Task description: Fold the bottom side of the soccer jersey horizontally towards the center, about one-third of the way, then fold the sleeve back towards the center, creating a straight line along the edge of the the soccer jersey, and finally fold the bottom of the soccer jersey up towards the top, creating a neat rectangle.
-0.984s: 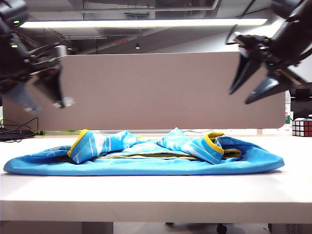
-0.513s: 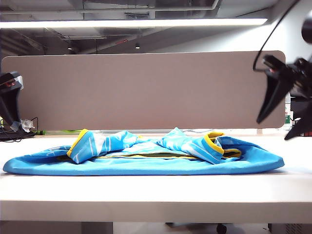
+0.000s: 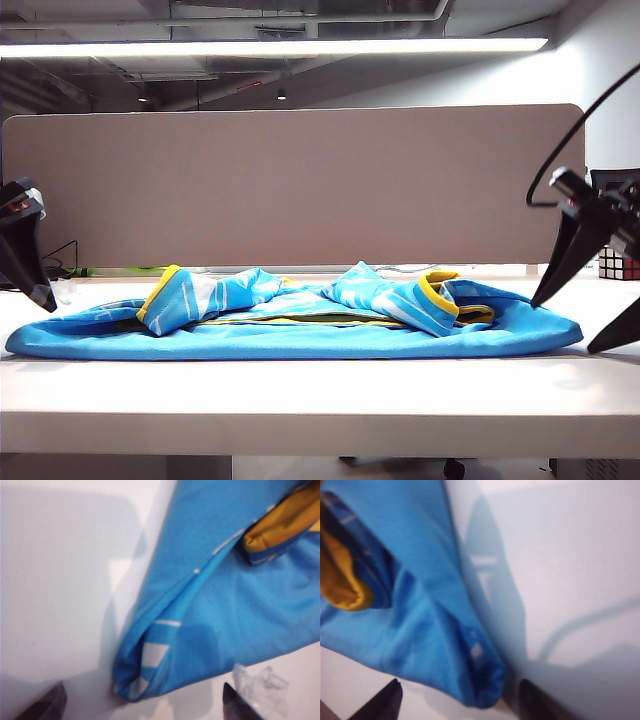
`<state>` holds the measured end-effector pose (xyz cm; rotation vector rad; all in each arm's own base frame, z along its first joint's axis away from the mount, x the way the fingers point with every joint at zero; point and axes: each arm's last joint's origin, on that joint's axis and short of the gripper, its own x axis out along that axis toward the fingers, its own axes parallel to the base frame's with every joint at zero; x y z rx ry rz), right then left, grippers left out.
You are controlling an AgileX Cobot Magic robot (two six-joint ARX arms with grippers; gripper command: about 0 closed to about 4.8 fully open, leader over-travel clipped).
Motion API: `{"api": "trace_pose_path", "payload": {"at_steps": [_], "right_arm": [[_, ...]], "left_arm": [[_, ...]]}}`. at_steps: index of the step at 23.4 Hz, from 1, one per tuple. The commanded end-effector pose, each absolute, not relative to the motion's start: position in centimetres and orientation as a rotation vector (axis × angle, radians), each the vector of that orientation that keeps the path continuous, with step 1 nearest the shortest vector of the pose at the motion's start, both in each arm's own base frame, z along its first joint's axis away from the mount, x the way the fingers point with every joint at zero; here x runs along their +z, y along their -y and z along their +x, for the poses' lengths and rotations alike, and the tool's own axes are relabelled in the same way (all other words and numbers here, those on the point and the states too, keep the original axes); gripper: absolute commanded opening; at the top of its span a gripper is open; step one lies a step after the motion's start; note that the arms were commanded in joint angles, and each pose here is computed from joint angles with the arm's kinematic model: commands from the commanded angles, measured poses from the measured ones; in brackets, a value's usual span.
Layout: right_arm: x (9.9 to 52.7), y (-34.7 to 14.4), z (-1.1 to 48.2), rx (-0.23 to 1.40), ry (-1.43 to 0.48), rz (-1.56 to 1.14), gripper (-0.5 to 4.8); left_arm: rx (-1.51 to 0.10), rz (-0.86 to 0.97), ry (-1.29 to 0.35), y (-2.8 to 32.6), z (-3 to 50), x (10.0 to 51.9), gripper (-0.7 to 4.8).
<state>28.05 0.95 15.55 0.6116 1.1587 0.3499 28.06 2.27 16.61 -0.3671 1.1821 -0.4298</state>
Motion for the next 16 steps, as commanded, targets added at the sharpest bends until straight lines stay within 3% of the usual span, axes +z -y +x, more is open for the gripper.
{"api": "trace_pose_path", "payload": {"at_steps": [1,12,16], "right_arm": [[14.6,-1.1,28.6,0.349,-1.164,0.627,3.19],[13.1,-1.2,29.2,0.349,-1.184,0.657,3.14],[13.1,-1.2,29.3,0.348,-1.179,0.661,3.14]], "left_arm": [[-0.428,-0.392,-1.168,-2.3,28.0,16.0,3.99],[-0.499,-0.547,-1.205,-1.9,28.3,12.8,3.89],[-0.522,-0.547,-1.272,-0.8,28.4,11.3,3.23]]}}
